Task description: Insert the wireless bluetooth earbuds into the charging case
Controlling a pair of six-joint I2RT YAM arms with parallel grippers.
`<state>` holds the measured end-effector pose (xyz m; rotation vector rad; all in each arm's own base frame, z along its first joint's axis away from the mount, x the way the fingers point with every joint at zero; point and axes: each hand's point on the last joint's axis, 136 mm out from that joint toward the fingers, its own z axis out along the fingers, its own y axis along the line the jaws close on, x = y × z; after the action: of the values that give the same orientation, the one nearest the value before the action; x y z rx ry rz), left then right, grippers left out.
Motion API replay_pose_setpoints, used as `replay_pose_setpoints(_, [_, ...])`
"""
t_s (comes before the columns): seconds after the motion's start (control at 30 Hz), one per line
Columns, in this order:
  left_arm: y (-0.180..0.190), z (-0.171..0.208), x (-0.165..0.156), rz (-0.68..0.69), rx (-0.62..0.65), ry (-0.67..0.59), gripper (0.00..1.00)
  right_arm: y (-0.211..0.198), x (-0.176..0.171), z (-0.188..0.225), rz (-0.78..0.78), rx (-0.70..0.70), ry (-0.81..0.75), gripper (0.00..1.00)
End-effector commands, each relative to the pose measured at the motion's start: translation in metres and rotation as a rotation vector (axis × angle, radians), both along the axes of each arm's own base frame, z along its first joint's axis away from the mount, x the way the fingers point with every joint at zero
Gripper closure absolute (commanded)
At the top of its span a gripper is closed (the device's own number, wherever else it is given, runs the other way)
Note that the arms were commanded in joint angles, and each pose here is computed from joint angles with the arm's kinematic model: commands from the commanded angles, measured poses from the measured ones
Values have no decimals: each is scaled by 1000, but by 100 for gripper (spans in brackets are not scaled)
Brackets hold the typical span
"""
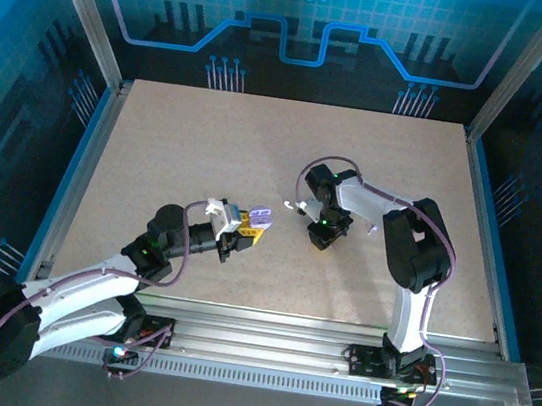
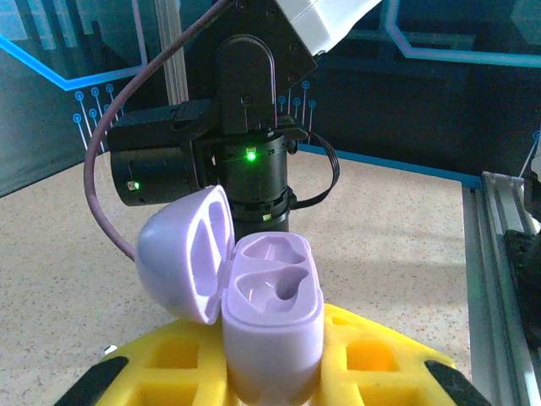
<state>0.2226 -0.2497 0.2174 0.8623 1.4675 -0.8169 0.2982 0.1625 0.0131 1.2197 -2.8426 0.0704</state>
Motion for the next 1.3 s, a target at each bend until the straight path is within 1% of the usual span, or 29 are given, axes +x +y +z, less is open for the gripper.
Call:
replay_pose_setpoints(0.0, [2, 9, 1, 12, -1, -39, 88, -10, -12, -10, 10, -66, 50, 63])
replay_pose_setpoints(0.1, [2, 9, 1, 13, -1, -40, 88, -12, -12, -9, 8, -75, 48, 66])
replay_pose_setpoints(0.2, [2, 9, 1, 13, -1, -41, 88, -13, -13, -9, 6, -82, 49, 66])
replay_pose_setpoints(0.4, [2, 9, 1, 13, -1, -43, 88, -15, -15, -8, 0, -92, 56, 73])
replay_pose_setpoints(0.57, [3, 8, 1, 15, 1, -40, 88, -16, -15, -3, -5, -93, 42, 77])
replay_pose_setpoints(0.87, [2, 5, 2, 18, 7, -35, 88, -13, -12, 15, -27, -47, -15, 77])
replay_pose_setpoints(1.0, [2, 5, 3, 18, 8, -37, 88, -15, -13, 18, -35, -39, -15, 70])
replay_pose_setpoints(1.1, [2, 6, 2, 18, 8, -38, 89, -18, -14, 18, -39, -43, -14, 74])
replay_pose_setpoints(1.17, [2, 6, 2, 15, 7, -38, 89, -19, -14, 19, -45, -45, -19, 74])
replay_pose_setpoints(1.27, [1, 5, 2, 15, 9, -36, 89, -21, -15, 19, -46, -48, -18, 69])
